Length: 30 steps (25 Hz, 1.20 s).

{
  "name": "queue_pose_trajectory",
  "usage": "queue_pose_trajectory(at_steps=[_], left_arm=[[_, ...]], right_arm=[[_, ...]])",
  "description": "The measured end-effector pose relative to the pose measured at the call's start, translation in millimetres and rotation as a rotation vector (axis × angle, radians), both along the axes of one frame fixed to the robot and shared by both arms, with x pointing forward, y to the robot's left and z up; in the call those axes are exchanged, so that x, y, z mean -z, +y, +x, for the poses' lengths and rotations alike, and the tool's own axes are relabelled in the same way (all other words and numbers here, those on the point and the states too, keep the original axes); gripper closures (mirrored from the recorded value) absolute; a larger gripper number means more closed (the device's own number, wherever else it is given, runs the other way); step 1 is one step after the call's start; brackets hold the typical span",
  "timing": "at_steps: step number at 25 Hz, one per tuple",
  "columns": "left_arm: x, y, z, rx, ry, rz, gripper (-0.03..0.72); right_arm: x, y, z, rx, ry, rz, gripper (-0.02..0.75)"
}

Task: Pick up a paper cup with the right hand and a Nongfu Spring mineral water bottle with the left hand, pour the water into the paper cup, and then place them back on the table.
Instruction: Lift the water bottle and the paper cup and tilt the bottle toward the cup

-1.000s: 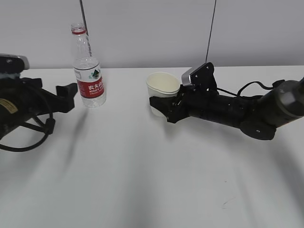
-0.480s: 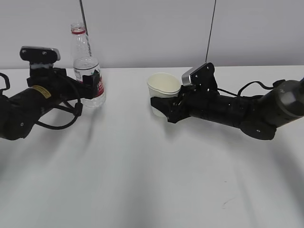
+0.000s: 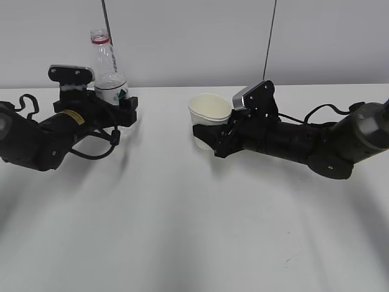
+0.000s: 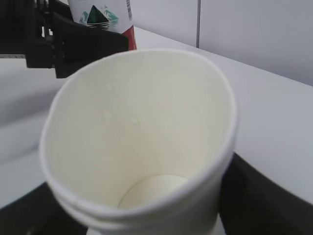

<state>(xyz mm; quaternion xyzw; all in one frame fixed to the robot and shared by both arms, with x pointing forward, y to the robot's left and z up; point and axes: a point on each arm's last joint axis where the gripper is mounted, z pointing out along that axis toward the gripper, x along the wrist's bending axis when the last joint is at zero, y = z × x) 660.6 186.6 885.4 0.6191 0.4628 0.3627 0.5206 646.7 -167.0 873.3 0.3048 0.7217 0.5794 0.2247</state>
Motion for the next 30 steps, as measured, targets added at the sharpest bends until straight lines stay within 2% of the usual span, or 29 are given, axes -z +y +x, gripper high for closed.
queue_pose_trajectory(at_steps=[15,19,24,30], left_arm=[[6,-5,22,-0.003,0.007,-0.002,0.100],[6,-5,23,-0.004,0.015,0.002,0.157],[6,-7,22,0.025,0.014,0.021,0.262],[6,-7,22,0.029,0.014,0.024,0.283]], right_arm=[[0,0,0,0.002,0.003,-0.003,0.224],[0,0,0,0.002,0.003,-0.003,0.224],[0,0,0,0.002,0.003,-0.003,0.224],[1,0,0,0.002,0.004,-0.005,0.224]])
